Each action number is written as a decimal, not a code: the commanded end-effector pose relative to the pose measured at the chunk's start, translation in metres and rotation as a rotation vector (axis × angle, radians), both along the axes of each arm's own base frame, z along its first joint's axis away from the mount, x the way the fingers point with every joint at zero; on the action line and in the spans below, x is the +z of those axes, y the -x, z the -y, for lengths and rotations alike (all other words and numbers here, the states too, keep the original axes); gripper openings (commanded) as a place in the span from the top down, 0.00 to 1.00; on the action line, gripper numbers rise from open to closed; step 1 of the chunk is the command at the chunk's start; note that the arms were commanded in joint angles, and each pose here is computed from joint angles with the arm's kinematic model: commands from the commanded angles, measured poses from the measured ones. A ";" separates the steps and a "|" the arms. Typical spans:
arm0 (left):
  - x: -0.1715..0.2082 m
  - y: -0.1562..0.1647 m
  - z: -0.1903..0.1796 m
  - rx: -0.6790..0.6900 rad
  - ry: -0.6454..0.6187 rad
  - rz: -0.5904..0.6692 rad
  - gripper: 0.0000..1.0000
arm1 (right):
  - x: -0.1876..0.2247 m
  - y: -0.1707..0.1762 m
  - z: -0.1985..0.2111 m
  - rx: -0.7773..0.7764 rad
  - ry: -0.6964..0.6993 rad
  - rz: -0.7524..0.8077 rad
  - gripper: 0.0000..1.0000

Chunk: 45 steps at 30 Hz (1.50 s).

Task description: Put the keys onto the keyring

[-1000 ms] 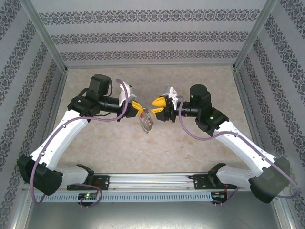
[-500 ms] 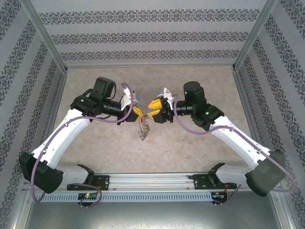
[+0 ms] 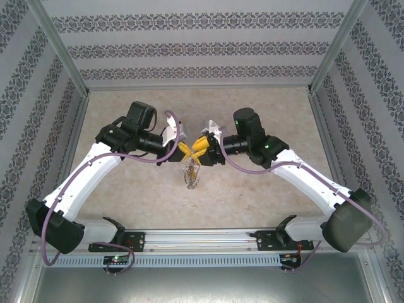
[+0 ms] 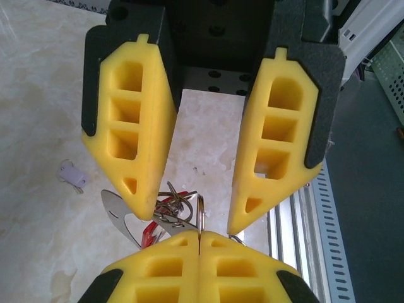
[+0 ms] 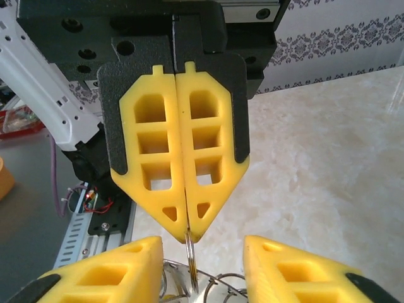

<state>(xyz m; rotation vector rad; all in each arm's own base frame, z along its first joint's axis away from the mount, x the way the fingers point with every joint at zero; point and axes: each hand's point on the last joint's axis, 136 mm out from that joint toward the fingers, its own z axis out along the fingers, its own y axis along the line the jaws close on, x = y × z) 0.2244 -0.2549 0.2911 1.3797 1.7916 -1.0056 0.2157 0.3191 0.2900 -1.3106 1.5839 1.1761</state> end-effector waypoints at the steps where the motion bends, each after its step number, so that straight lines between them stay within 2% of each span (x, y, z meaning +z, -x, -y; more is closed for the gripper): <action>1: 0.011 0.006 0.004 -0.041 0.016 0.033 1.00 | 0.009 0.002 -0.005 0.020 -0.005 0.044 0.70; 9: 0.012 0.006 0.004 -0.046 0.021 0.033 1.00 | 0.009 0.006 -0.005 0.035 0.014 0.050 1.00; 15: 0.021 0.007 0.005 -0.035 0.055 0.057 1.00 | 0.020 0.003 0.003 -0.024 -0.019 0.130 1.00; 19: 0.026 0.012 0.004 -0.053 0.108 0.013 0.71 | 0.037 0.002 0.011 -0.055 -0.084 0.156 1.00; 21: 0.027 0.010 0.000 -0.032 0.131 0.008 0.67 | 0.046 0.004 0.014 -0.059 -0.131 0.159 1.00; 28: 0.051 0.013 -0.016 0.019 0.290 0.024 0.66 | 0.073 0.012 0.027 -0.049 -0.266 0.161 1.00; 34: 0.085 0.008 -0.013 -0.017 0.421 0.062 0.66 | 0.099 0.021 0.029 -0.023 -0.353 0.180 1.00; 45: 0.117 0.000 -0.008 -0.053 0.559 0.137 0.68 | 0.121 0.023 0.029 -0.024 -0.470 0.177 1.00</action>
